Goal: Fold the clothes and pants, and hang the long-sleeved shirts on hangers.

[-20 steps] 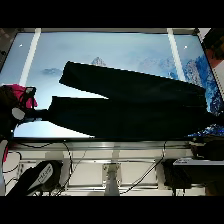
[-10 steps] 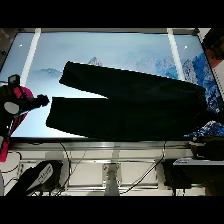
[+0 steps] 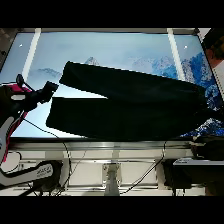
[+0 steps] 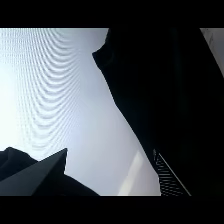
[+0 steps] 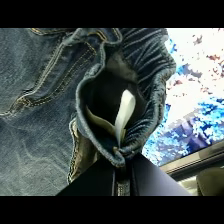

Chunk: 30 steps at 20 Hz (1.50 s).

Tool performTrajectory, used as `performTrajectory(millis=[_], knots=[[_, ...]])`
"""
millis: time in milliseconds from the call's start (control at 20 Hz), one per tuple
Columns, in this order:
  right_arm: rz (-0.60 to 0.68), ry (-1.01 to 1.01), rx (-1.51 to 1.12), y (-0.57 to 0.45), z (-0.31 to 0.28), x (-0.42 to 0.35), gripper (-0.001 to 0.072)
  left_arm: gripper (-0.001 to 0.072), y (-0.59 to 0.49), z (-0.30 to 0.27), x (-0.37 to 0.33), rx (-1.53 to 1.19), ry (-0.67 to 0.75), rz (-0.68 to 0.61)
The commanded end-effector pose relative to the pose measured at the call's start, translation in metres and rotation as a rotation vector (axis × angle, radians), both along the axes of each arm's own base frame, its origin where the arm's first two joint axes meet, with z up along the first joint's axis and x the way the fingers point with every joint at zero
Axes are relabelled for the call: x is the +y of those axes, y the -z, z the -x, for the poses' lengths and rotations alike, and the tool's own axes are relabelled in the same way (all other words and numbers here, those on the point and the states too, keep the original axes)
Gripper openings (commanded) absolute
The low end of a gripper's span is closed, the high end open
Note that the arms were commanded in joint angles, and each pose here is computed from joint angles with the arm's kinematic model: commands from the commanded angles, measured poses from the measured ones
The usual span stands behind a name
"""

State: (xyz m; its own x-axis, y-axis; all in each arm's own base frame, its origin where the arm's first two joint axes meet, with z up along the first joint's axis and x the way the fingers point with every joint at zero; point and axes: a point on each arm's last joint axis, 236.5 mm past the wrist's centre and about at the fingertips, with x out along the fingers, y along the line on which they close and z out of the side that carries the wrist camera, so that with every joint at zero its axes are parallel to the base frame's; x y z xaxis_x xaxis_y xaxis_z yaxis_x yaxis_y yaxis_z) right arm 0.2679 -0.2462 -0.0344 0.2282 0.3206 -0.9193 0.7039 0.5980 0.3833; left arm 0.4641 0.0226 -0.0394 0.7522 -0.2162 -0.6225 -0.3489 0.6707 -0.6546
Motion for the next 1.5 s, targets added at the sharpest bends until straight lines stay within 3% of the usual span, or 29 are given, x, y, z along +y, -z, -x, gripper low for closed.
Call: performTrajectory(millis=[0, 300, 400, 550, 650, 850, 1000, 1100, 1450], knots=[[-0.016, 0.006, -0.027, -0.003, -0.006, 0.003, 0.0048, 0.0632, 0.022, -0.029, 0.004, 0.015, -0.119, 0.158], [-0.025, 0.008, -0.037, -0.004, -0.009, 0.005, 0.0048, 0.0618, 0.023, -0.071, -0.005, -0.013, -0.111, 0.193], [-0.026, 0.008, -0.036, -0.004, -0.009, 0.005, 0.0048, 0.0541, 0.033, -0.074, -0.013, 0.002, -0.097, 0.195], [-0.024, 0.008, -0.037, -0.004, -0.009, 0.005, 0.0048, 0.0528, 0.043, -0.076, -0.014, 0.017, -0.096, 0.197], [-0.024, 0.008, -0.037, -0.004, -0.009, 0.005, 0.0048, 0.0417, 0.043, -0.077, -0.013, 0.016, -0.097, 0.195], [-0.025, 0.008, -0.037, -0.004, -0.009, 0.005, 0.0048, 0.0401, 0.033, -0.090, -0.012, -0.013, -0.091, 0.191], [-0.024, 0.008, -0.037, -0.004, -0.009, 0.005, 0.0048, 0.0236, 0.033, -0.093, -0.017, -0.014, -0.075, 0.198], [-0.024, 0.009, -0.037, -0.004, -0.009, 0.005, 0.0048, 0.0035, 0.033, -0.093, -0.017, -0.015, -0.073, 0.197], [-0.022, 0.009, -0.038, -0.004, -0.009, 0.004, 0.0048, 0.0015, 0.033, -0.093, -0.017, -0.017, -0.067, 0.189]])
